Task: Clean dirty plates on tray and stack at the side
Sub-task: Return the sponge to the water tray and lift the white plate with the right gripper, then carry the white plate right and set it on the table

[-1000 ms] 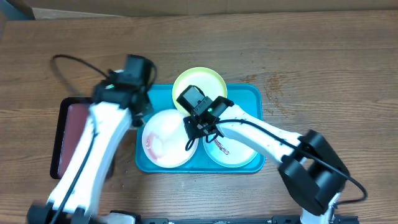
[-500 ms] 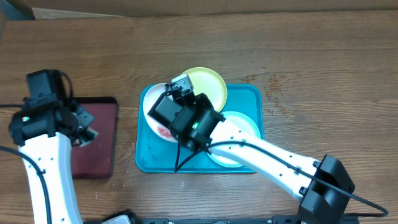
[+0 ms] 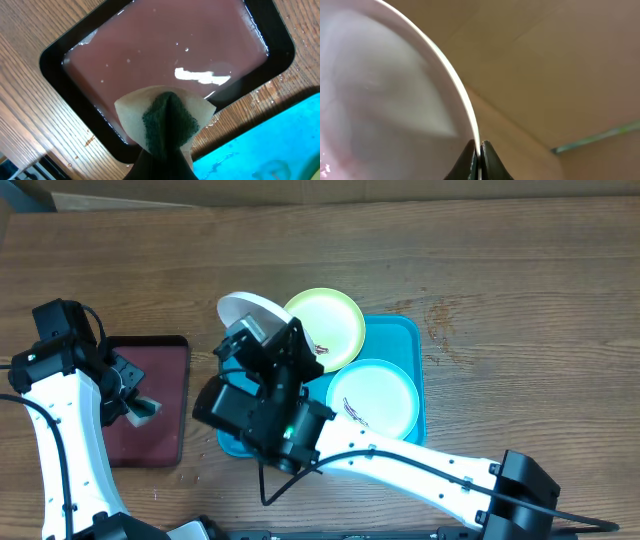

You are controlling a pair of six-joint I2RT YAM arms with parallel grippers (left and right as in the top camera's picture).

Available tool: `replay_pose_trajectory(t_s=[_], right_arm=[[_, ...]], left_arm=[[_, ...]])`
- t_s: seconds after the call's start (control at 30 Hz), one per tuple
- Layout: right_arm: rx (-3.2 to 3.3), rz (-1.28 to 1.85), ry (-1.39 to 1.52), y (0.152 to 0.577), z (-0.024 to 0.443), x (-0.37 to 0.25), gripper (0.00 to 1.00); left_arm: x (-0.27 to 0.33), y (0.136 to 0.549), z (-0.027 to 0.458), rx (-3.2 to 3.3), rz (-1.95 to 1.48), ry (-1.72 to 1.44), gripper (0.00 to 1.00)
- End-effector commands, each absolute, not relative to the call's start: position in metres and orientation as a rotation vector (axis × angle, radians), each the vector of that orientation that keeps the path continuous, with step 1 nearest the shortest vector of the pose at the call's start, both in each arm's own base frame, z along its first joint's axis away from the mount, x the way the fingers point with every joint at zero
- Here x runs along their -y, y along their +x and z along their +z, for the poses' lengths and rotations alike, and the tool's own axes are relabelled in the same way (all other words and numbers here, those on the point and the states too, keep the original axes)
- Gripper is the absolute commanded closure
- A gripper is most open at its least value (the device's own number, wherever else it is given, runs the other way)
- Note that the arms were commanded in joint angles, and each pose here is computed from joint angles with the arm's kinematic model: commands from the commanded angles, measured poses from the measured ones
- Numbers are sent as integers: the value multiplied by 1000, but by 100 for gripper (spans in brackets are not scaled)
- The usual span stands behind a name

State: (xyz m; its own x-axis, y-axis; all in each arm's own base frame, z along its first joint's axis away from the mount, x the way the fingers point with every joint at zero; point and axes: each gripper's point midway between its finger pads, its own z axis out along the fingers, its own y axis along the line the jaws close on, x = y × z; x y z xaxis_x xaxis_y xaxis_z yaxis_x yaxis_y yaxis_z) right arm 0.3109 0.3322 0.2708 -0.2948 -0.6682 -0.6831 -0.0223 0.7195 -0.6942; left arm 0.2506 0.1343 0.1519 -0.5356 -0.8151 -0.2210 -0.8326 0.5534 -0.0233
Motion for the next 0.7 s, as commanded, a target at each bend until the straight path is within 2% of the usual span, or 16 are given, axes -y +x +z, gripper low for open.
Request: replay_pose_trajectory(t_s=[0.0, 0.27, 0.4, 0.67], right_arm=[[-1676, -816, -425, 308, 312, -312, 96], [-1693, -790, -449, 309, 307, -316, 96], [-1799, -677, -555, 311, 280, -325, 96], [-2290, -243, -124, 342, 213, -273, 96]], left_arm=[[-133, 252, 151, -2598, 101, -1363, 96], [-133, 252, 151, -2597, 101, -1363, 96], [-133, 252, 151, -2598, 101, -1363, 96], [-133, 252, 151, -2601, 101, -1359, 96]])
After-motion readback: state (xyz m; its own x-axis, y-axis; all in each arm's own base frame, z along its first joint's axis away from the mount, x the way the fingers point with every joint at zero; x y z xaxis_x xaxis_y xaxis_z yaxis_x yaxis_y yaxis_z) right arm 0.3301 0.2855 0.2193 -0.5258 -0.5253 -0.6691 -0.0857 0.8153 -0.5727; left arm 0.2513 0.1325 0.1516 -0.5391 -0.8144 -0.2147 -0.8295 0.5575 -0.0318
